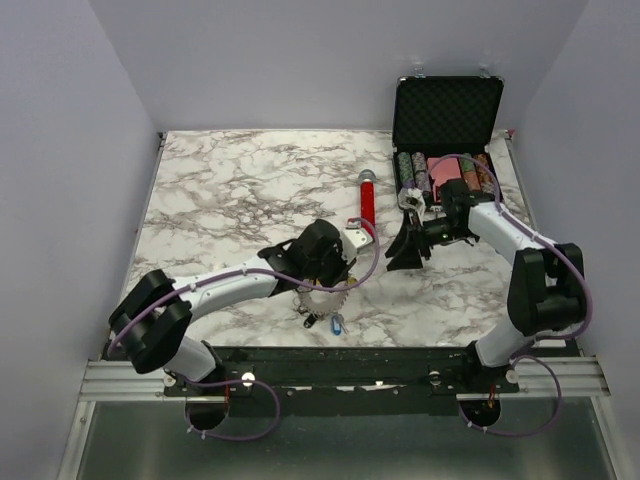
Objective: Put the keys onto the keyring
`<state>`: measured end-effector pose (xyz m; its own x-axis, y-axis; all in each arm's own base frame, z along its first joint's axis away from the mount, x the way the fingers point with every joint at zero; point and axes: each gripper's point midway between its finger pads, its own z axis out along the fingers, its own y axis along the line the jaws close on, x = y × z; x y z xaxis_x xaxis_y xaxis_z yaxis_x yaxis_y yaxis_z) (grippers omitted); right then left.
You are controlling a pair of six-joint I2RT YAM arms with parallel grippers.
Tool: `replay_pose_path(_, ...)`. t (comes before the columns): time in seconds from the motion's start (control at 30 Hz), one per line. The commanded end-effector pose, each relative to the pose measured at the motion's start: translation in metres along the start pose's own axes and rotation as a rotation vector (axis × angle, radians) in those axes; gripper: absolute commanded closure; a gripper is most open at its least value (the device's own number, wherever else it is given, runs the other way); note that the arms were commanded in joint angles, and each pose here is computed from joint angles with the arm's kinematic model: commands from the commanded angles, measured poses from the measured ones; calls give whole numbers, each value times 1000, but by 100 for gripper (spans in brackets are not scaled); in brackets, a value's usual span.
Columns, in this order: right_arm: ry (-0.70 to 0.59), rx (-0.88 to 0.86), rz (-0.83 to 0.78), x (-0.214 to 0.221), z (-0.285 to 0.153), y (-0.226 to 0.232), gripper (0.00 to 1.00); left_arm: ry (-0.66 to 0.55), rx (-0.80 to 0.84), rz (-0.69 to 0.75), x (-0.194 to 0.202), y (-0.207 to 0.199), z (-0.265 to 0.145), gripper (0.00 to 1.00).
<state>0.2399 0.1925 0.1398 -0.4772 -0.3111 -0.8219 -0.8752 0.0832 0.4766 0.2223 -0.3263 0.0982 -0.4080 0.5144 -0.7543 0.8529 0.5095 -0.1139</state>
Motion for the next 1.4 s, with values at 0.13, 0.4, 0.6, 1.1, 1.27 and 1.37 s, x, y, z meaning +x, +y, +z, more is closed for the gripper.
replay_pose_path(0.13, -6, -224, -21, -23, 19, 28, 36, -239, 92, 138, -32, -13, -49, 100)
replay_pose_path(0.4, 96, -46, -163, -51, 40, 12, 34, -417, 125, 219, -40, -20, -93, 100)
replay_pose_path(0.6, 90, -198, -291, -69, 45, 44, 34, -575, 188, 350, -48, -32, -130, 100)
replay_pose_path(1.1, 284, -349, -402, -59, 68, 107, 52, -662, 266, 354, -53, -38, -150, 100)
replay_pose_path(1.27, 277, -383, -375, -56, 75, 118, 52, -696, 295, 328, -53, -40, -153, 100)
replay_pose_path(1.37, 271, -390, -347, -56, 81, 120, 52, -714, 310, 313, -53, -42, -155, 100)
